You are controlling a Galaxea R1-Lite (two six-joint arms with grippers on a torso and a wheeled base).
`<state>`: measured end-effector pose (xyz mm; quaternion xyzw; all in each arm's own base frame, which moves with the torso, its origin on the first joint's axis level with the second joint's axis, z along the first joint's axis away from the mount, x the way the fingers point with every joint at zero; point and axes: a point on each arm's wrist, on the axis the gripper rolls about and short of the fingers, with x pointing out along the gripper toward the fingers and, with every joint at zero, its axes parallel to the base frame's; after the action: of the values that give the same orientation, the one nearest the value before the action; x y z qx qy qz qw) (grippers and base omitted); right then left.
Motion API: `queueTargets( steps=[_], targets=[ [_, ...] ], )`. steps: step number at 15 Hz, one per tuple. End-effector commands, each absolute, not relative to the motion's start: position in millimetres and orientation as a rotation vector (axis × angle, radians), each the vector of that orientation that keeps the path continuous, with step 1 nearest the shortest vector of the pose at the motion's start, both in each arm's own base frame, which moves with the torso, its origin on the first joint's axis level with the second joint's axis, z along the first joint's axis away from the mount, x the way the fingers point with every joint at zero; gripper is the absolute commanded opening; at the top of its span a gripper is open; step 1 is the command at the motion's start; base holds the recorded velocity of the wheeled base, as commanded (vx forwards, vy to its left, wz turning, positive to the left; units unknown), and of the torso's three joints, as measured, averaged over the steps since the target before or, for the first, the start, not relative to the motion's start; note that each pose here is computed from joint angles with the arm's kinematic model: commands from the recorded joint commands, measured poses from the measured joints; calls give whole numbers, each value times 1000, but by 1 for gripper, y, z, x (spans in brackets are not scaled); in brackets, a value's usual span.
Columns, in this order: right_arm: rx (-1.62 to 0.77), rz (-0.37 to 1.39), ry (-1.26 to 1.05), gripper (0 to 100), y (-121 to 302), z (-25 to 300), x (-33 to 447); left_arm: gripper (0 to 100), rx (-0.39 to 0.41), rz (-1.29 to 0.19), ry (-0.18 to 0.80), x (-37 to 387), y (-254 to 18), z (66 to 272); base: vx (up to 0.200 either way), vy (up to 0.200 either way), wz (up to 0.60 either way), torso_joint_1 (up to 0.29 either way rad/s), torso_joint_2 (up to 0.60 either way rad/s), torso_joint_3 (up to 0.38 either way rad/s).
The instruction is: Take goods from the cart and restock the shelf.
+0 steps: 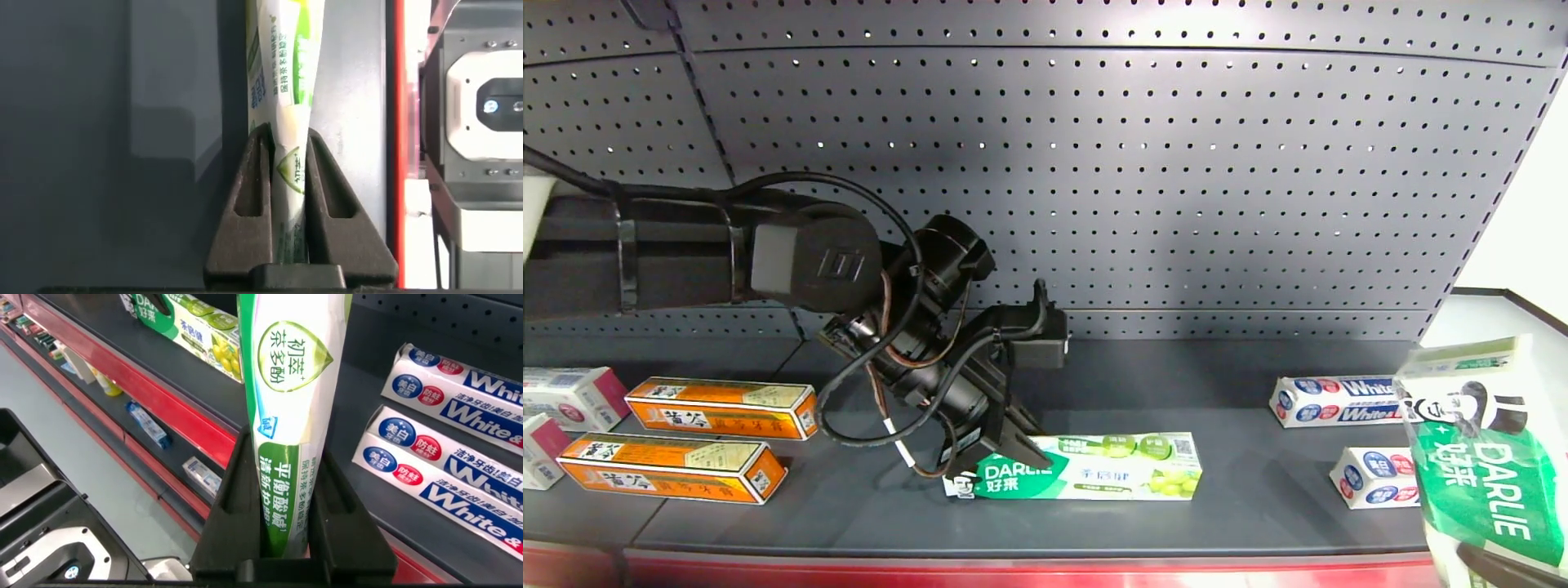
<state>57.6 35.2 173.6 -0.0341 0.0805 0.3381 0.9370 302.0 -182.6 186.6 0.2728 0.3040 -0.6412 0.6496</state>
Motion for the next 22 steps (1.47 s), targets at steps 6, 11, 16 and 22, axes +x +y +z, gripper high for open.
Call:
queueTargets(
  steps=[6,11,16,22],
  targets=[
    [-68,688,153,0,34,174,56,0,623,-1480,708,281,-179,189,0,0,0,0,0,0],
    [-67,690,146,0,34,175,55,0,632,-1499,703,275,-183,190,0,0,0,0,0,0],
    [-67,688,143,0,33,175,55,0,627,-1496,710,276,-183,189,0,0,0,0,0,0],
    [-66,688,145,0,33,174,55,0,630,-1495,730,273,-181,186,0,0,0,0,0,0]
  ],
)
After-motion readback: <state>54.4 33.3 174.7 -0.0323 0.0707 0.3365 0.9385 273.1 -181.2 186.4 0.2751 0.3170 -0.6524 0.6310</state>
